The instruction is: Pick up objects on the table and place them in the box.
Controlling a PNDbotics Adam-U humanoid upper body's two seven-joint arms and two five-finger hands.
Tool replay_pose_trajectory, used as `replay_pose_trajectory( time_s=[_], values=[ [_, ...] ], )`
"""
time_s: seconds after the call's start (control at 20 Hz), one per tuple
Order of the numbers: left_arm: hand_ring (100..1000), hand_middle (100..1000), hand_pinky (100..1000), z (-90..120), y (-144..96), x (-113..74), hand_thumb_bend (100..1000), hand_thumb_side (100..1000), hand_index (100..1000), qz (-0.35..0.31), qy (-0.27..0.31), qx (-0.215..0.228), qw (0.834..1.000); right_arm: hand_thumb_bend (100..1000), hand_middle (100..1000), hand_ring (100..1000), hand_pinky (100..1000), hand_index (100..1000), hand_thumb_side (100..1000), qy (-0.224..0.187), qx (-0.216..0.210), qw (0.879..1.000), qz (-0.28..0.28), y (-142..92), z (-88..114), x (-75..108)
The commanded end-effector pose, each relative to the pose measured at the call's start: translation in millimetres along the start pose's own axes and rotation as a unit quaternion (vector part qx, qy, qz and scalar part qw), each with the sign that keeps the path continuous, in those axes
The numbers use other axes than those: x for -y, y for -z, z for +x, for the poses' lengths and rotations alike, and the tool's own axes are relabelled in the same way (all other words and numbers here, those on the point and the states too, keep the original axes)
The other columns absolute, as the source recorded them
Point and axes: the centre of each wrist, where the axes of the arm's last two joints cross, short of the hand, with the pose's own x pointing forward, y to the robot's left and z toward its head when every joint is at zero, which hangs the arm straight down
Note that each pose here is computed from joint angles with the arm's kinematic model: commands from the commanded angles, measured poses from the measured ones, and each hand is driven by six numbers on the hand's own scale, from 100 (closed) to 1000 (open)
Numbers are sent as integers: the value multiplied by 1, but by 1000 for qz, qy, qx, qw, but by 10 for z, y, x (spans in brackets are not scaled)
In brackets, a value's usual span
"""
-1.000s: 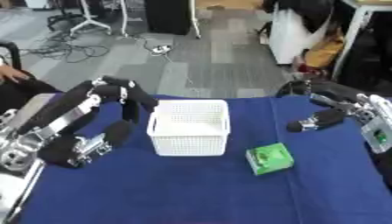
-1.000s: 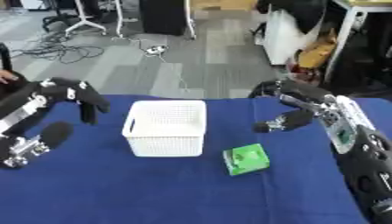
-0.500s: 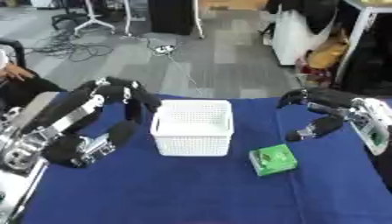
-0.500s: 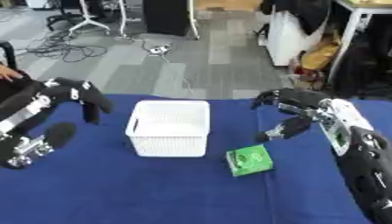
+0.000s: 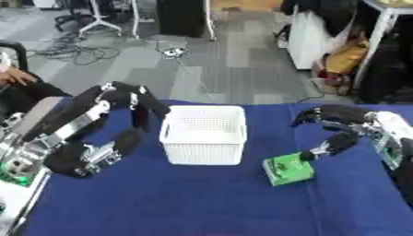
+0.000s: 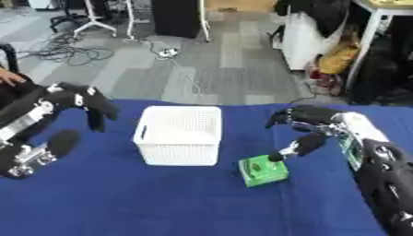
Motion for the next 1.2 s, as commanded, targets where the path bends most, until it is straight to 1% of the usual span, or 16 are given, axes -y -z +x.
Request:
replay_pose_trajectory(
  time_s=[0.05,0.15,0.45,0.75,1.2],
  values=[
    [469,579,361,22,12,-91,124,1000,773,-8,19,3,1000,807,847,819,910,902,1000,-71,81,990,95,-33,-33,163],
    [469,578,361,22,11,-92,124,1000,773,-8,20,2,1000,835,859,806,908,904,1000,-77,81,989,93,-20,-17,169],
    [469,579,362,22,8,-92,124,1000,773,-9,20,2,1000,825,861,791,903,887,1000,-106,81,988,75,-4,26,162],
    [469,579,362,22,7,-92,124,1000,773,-10,20,2,1000,816,858,780,899,877,1000,-145,75,984,77,24,54,107],
    [469,579,363,22,6,-93,124,1000,773,-11,20,2,1000,809,851,778,892,882,1000,-168,81,979,87,99,67,-155]
  ],
)
